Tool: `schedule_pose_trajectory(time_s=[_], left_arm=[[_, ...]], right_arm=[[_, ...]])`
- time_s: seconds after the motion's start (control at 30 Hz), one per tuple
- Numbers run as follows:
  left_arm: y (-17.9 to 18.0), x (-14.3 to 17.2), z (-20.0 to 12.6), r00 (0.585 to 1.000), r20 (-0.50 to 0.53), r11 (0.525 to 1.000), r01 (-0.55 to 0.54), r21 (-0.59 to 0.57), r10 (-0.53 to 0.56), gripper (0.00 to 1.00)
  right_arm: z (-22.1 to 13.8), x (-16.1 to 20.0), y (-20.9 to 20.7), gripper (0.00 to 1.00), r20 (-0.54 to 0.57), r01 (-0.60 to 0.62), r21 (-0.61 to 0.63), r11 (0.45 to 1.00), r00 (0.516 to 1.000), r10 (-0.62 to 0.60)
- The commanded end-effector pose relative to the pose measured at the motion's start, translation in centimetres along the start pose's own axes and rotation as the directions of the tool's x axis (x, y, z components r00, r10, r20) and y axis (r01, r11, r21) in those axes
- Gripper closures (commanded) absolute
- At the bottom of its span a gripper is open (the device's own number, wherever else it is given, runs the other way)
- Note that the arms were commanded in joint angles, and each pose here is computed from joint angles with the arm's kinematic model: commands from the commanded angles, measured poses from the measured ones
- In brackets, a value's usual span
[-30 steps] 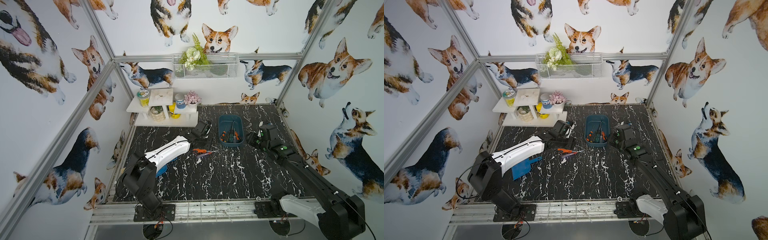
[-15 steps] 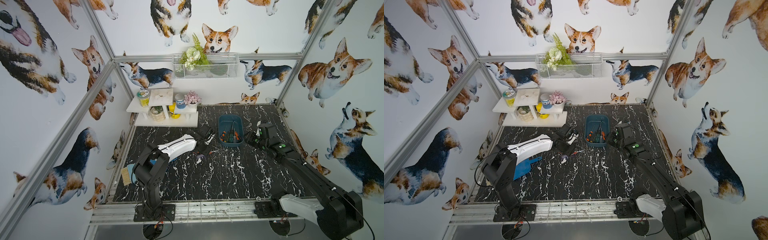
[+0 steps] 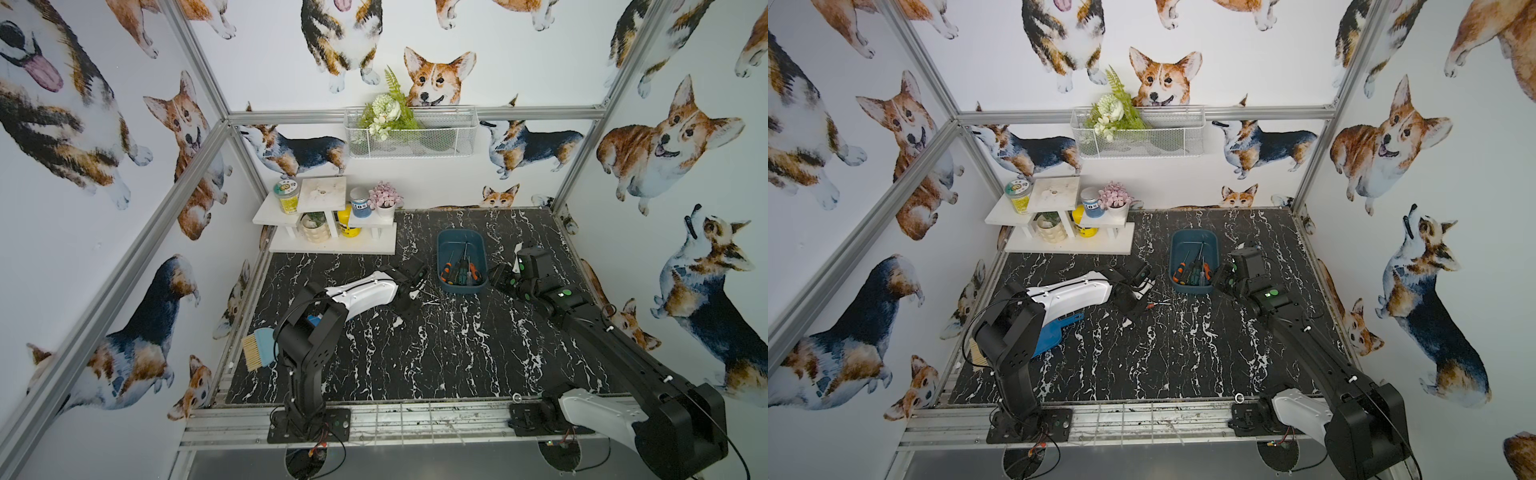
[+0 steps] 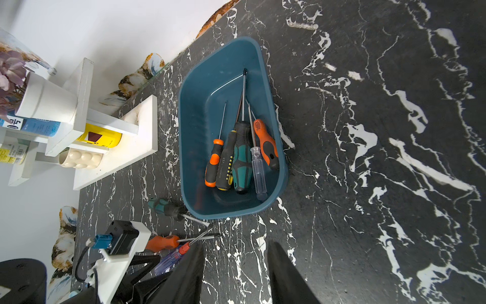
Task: Put the screwdriver on the desktop into the storage box
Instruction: Pick up the screwdriver from the center of the board.
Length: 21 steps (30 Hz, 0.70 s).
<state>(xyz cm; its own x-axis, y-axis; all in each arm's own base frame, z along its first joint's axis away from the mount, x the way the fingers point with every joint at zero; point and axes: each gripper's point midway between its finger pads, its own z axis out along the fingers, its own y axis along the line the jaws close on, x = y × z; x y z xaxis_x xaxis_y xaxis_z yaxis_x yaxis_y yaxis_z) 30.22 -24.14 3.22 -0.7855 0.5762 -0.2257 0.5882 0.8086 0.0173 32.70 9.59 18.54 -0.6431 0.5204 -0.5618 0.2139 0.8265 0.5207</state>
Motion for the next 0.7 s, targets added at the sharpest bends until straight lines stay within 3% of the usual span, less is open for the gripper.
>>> schedule_pose_trajectory(time_s=[0.0, 0.27, 0.47, 0.67], left_arm=[[0.4, 0.2, 0.6, 1.0, -0.007, 1.0, -0.001, -0.022, 0.001, 0.52], [0.3, 0.7, 1.6, 1.0, -0.016, 1.0, -0.001, -0.029, 0.001, 0.58], [-0.2, 1.4, 1.8, 1.0, -0.019, 0.999, 0.001, -0.038, -0.002, 0.71], [-0.8, 2.0, 0.4, 1.0, 0.007, 0.999, 0.011, -0.052, -0.01, 0.91]], right_arm=[[0.0, -0.3, 0.0, 0.54, 0.015, 0.0, 0.004, 1.0, 1.0, -0.001], [-0.1, -0.3, -0.2, 0.54, 0.017, -0.001, 0.007, 1.0, 1.0, 0.0], [-0.1, -0.2, -0.2, 0.54, 0.018, -0.006, 0.007, 1.0, 1.0, 0.006], [-0.2, -0.4, -0.1, 0.54, 0.02, -0.005, 0.007, 1.0, 1.0, 0.005]])
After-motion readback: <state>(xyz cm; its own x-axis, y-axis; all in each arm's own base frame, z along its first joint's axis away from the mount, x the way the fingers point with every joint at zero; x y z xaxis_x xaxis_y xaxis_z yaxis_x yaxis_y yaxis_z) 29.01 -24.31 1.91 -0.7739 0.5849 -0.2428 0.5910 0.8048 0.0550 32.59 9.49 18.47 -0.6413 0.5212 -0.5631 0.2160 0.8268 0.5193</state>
